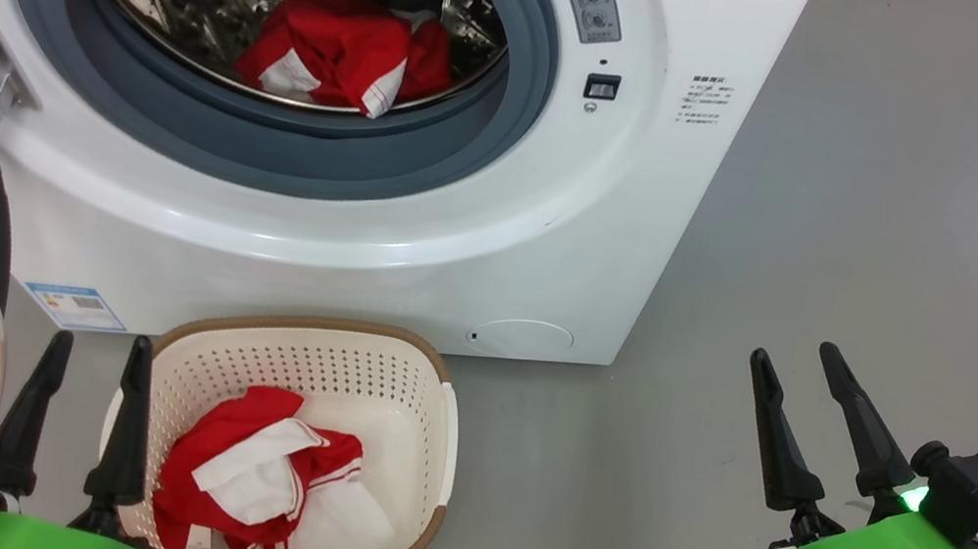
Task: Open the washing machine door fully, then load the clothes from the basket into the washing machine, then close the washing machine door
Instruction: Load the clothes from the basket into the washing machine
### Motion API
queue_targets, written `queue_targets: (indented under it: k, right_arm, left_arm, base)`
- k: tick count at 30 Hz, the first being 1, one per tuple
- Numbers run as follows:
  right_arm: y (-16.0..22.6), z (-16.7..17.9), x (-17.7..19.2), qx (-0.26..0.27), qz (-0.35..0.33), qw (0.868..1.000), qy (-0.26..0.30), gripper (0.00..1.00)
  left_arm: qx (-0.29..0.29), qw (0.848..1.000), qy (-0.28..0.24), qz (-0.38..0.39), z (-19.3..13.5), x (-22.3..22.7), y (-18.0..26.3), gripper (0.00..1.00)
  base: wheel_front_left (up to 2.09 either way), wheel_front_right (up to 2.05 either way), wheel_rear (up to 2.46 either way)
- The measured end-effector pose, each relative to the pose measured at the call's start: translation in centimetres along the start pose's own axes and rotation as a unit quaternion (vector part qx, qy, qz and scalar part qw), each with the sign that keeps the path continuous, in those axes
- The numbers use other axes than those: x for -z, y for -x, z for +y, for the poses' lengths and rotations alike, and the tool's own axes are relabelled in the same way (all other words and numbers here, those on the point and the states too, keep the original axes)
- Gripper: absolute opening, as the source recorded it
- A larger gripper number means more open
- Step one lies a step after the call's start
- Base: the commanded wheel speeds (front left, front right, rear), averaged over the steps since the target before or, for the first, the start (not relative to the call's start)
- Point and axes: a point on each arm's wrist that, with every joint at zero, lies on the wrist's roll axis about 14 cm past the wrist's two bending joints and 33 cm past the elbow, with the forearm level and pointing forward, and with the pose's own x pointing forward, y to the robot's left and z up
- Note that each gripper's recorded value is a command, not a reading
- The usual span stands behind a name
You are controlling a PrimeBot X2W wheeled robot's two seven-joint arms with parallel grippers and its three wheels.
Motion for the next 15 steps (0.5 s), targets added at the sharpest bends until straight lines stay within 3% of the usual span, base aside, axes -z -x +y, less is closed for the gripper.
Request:
queue_targets:
  k: [15]
  right_arm:
    - [-0.1,-0.7,1.7,0.011,0.021,1.0,-0.004,1.0]
  left_arm:
    - [0.005,0.999,0.002,0.035,0.2,2.5,-1.1,1.0]
  base:
    - [0.0,0.0,0.0]
